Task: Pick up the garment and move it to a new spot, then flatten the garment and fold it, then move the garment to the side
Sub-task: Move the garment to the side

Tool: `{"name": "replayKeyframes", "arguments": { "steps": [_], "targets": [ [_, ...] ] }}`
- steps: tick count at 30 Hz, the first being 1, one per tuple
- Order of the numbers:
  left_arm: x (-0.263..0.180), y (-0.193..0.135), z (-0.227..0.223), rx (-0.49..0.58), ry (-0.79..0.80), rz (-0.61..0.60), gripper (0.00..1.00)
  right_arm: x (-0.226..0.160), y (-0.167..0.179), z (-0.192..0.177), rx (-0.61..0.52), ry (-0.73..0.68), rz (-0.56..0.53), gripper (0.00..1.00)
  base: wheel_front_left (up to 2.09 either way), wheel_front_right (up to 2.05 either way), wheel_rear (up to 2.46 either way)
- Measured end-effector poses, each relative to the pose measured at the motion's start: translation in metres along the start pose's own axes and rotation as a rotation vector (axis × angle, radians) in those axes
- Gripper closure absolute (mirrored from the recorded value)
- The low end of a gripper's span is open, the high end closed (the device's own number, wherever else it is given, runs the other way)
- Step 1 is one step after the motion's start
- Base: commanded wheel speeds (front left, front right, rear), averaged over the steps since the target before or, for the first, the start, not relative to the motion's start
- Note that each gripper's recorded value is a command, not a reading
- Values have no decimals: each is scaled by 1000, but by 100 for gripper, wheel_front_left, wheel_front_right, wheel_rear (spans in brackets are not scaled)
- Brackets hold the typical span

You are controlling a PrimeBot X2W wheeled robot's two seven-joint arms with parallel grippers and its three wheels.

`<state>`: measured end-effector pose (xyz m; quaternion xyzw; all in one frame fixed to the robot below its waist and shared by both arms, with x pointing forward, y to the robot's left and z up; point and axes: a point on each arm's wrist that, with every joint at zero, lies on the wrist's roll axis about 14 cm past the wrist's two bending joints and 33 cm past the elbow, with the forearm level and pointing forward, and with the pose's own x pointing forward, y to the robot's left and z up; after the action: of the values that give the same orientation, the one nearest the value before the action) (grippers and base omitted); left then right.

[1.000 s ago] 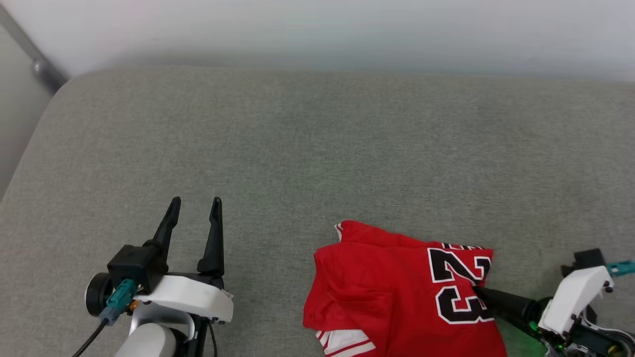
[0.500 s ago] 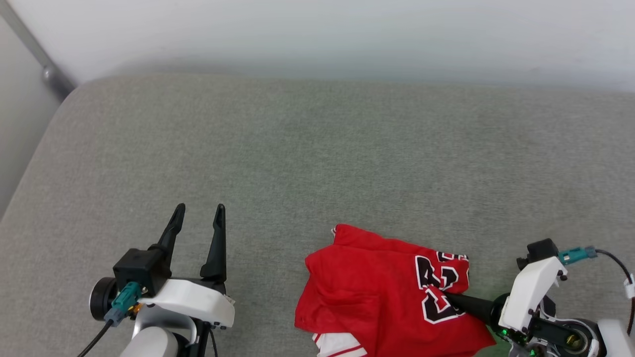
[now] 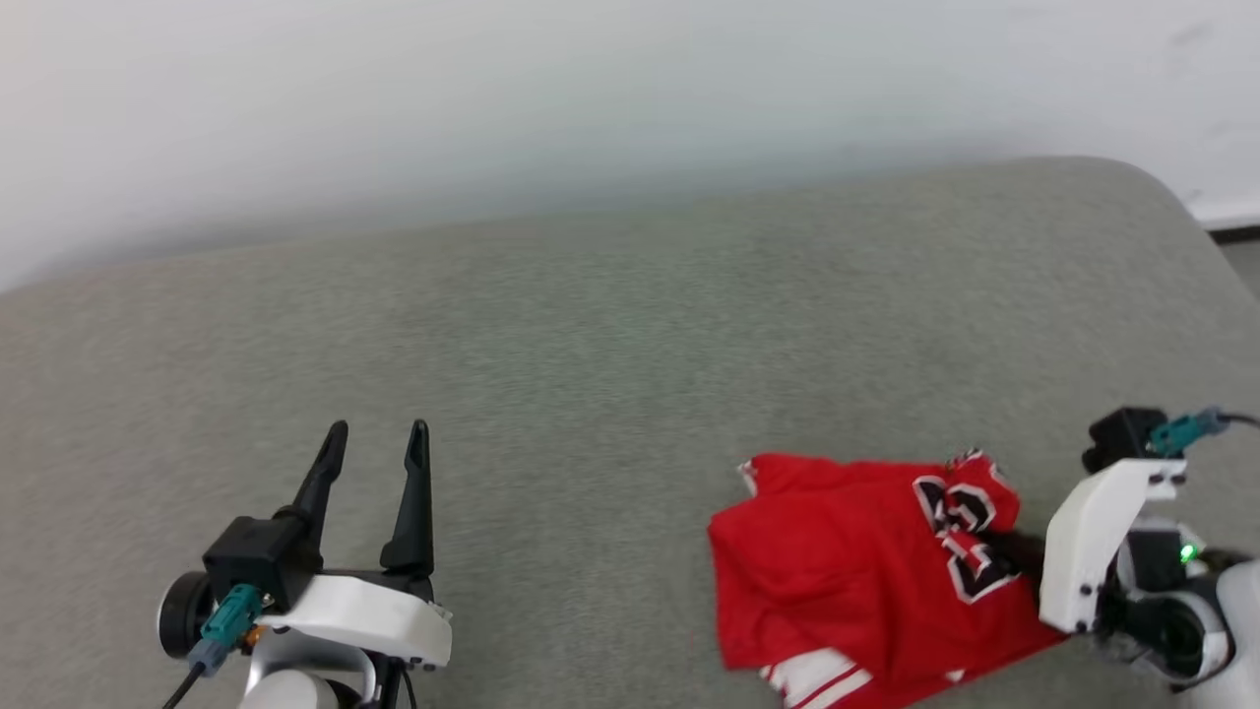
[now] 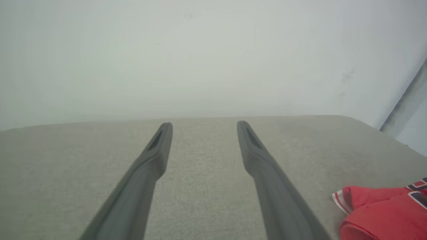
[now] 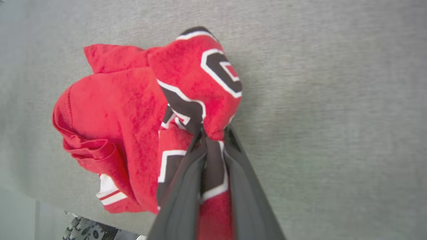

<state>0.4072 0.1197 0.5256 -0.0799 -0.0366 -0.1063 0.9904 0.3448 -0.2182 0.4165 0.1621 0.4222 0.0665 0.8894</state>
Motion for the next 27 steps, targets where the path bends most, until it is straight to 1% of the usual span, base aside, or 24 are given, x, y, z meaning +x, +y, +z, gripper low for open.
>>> {"name": "replayKeyframes", "arguments": {
  "steps": [3, 6, 8, 15, 18, 22, 25, 27],
  "targets": [
    [20, -24, 5, 5, -26, -85, 0, -14, -34, 13, -15, -59, -112, 100, 0, 0, 0],
    [45, -44, 6, 7, -43, -160, 0, -20, -63, 24, -27, -90, -213, 100, 0, 0, 0],
    [61, -54, 2, 9, -42, -208, 0, -22, -83, 37, -34, -114, -281, 100, 0, 0, 0],
    [114, -86, -22, 7, -35, -365, 0, -39, -170, 73, -34, -176, -558, 100, 0, 0, 0],
    [132, -94, -39, 1, -24, -414, 0, -51, -204, 90, -40, -215, -672, 100, 0, 0, 0],
    [146, -99, -66, -20, 4, -448, 0, -57, -233, 114, -72, -281, -783, 100, 0, 0, 0],
    [152, -96, -87, -33, 37, -449, 0, -50, -245, 121, -65, -308, -822, 100, 0, 0, 0],
    [154, -92, -100, -40, 56, -445, 0, -41, -252, 117, -56, -303, -841, 100, 0, 0, 0]
  ]
}}
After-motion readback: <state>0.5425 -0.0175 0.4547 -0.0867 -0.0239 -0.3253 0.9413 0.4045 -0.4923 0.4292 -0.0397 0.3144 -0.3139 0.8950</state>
